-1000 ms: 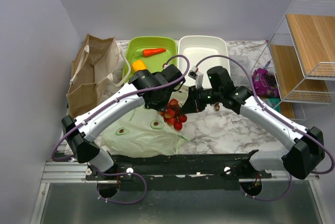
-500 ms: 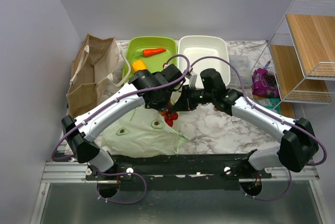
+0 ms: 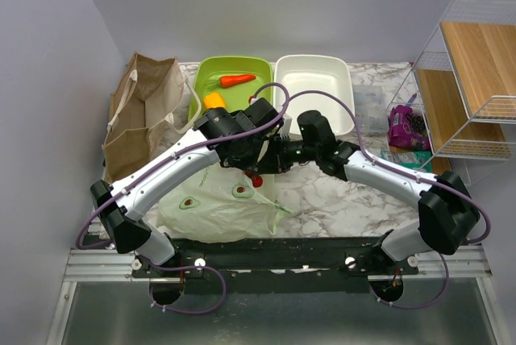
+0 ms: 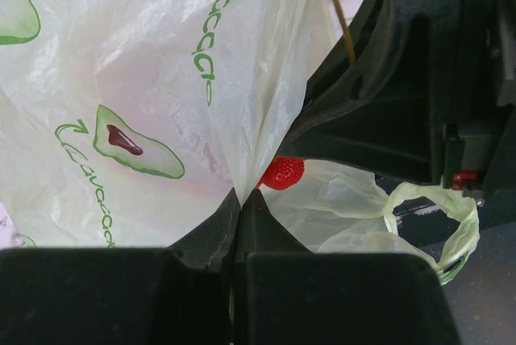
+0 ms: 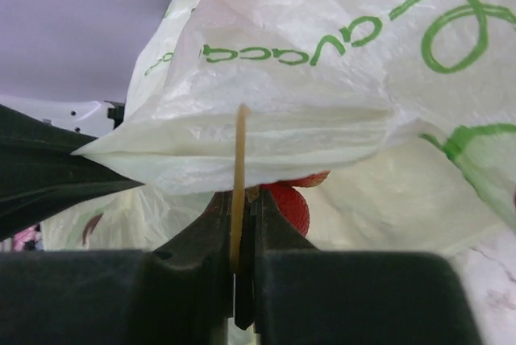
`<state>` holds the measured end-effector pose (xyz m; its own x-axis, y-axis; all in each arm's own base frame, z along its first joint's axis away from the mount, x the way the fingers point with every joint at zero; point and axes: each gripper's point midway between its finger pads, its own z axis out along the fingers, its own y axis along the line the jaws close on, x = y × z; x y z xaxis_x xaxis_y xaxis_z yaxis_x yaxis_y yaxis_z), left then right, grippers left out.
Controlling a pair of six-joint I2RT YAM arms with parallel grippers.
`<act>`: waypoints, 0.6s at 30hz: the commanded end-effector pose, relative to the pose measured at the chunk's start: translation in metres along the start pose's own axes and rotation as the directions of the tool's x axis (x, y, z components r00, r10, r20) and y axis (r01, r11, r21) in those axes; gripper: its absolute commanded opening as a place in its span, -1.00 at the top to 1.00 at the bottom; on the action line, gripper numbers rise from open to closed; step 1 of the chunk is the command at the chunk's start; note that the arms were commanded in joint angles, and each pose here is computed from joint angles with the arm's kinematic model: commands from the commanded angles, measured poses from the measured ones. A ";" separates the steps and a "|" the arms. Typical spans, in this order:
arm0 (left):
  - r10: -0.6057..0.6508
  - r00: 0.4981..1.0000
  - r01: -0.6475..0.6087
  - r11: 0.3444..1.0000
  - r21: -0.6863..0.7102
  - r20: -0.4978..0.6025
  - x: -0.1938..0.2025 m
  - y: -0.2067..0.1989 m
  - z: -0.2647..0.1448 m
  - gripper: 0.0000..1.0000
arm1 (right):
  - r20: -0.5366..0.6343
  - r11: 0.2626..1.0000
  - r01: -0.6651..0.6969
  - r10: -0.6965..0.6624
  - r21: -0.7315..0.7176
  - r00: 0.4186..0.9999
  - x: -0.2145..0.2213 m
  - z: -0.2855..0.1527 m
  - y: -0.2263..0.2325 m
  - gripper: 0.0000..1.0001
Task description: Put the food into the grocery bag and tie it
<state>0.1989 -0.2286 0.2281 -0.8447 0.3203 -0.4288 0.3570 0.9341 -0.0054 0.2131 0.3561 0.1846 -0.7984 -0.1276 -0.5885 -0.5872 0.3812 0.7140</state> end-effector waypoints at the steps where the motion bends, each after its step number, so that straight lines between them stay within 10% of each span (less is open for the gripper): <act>1: -0.019 0.999 0.018 0.999 0.029 0.029 -0.002 0.001 -0.013 1.00 | 0.019 0.996 0.050 -0.049 -0.074 0.999 -0.004 0.010 0.015 0.44; 3: -0.021 0.999 0.020 0.999 0.027 0.028 -0.002 0.001 -0.012 1.00 | 0.002 0.996 0.053 -0.053 -0.066 0.999 -0.003 0.011 0.015 -0.29; 5: -0.022 0.999 0.021 0.999 0.025 0.025 -0.001 0.002 -0.012 1.00 | -0.012 0.996 0.066 -0.067 -0.051 0.998 0.000 0.010 0.013 -0.57; 18: -0.031 0.999 0.031 1.000 0.005 -0.031 0.023 0.007 0.007 1.00 | -0.036 0.963 0.184 -0.180 0.196 0.983 -0.013 -0.050 0.016 -0.65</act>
<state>0.1916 -0.2197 0.2182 -0.8554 0.3184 -0.4085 0.3472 0.9378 0.0037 0.2033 0.3410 0.1909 -0.7480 -0.2205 -0.6260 -0.6479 0.4476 0.6164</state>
